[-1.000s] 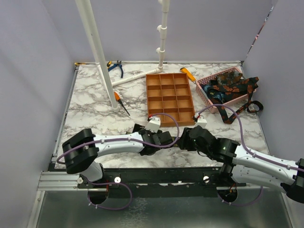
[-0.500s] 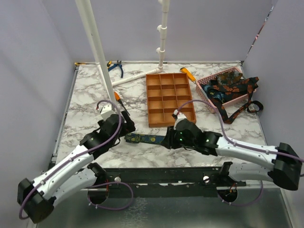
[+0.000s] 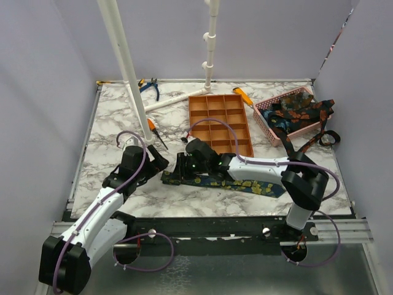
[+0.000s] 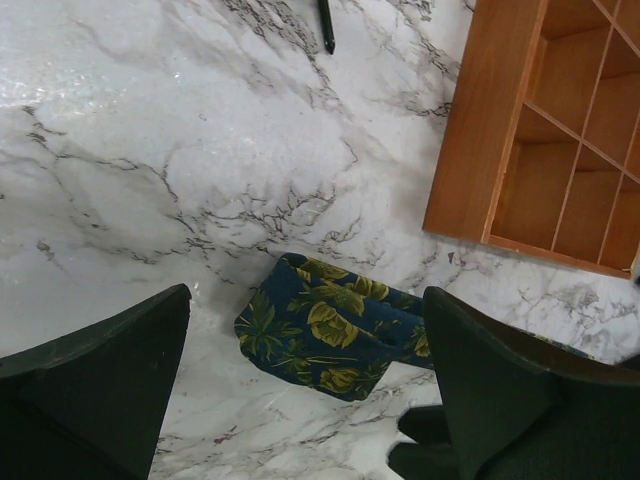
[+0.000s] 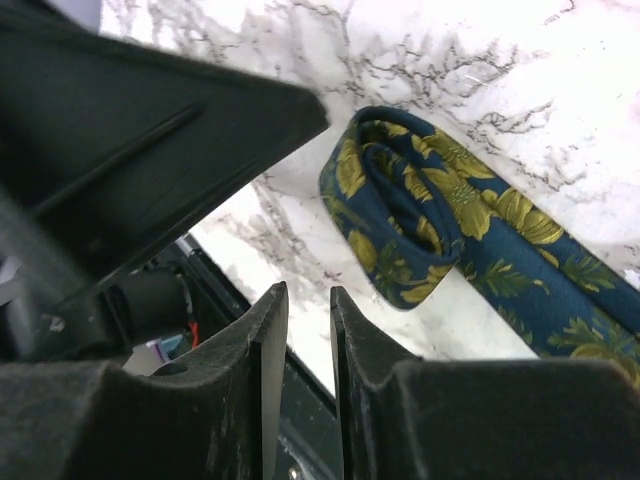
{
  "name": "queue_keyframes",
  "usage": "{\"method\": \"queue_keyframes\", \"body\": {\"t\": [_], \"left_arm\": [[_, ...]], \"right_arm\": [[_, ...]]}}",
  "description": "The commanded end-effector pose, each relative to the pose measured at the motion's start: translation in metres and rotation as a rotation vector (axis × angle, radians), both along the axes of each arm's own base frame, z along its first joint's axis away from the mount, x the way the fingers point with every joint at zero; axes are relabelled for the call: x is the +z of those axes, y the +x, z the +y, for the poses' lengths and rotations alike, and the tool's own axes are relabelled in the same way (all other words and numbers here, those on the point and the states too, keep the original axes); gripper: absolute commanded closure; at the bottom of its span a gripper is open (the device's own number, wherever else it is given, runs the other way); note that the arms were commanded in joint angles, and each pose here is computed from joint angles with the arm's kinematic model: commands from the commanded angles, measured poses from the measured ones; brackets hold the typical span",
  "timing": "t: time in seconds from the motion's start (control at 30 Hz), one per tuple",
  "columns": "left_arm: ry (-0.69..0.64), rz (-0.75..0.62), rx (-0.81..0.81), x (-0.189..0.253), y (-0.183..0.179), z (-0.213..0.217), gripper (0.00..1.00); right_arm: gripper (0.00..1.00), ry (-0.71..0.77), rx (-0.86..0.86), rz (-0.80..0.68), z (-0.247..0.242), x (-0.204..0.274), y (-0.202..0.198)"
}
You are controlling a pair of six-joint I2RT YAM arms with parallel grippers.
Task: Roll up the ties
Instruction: Roll the tie at the center of the board.
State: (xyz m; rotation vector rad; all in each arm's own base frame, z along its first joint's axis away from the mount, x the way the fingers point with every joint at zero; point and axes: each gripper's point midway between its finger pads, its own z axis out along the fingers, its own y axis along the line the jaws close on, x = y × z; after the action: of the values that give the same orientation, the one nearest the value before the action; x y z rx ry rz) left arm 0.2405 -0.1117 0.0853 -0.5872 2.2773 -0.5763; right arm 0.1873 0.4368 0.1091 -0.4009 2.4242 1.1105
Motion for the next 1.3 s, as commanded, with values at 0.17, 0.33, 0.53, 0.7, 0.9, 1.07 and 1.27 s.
{"method": "queue_keyframes", "body": {"t": [0.17, 0.33, 0.53, 0.7, 0.9, 1.07, 1.27], "left_arm": [[-0.035, -0.019, 0.008, -0.002, -0.001, 0.000, 0.01], [-0.059, -0.008, -0.014, -0.006, -0.003, -0.006, 0.02], [-0.083, 0.025, -0.072, -0.014, -0.004, -0.017, 0.05], [-0.125, 0.058, -0.140, -0.020, -0.008, -0.031, 0.09], [-0.147, 0.054, -0.162, -0.020, -0.009, -0.036, 0.15], [-0.160, 0.064, -0.179, -0.023, -0.009, -0.039, 0.13], [-0.129, 0.065, -0.166, -0.032, -0.002, -0.037, 0.16]], "right_arm": [[0.74, -0.086, -0.070, 0.125, -0.002, -0.052, 0.010], [0.75, -0.111, -0.107, 0.175, -0.020, -0.070, 0.013], [0.75, -0.116, -0.118, 0.197, -0.032, -0.081, 0.012], [0.75, -0.118, -0.126, 0.204, -0.046, -0.090, 0.009], [0.75, -0.108, -0.135, 0.217, -0.057, -0.097, 0.010], [0.76, -0.097, -0.139, 0.209, -0.060, -0.095, 0.013], [0.75, -0.061, -0.132, 0.226, -0.061, -0.092, 0.012]]}}
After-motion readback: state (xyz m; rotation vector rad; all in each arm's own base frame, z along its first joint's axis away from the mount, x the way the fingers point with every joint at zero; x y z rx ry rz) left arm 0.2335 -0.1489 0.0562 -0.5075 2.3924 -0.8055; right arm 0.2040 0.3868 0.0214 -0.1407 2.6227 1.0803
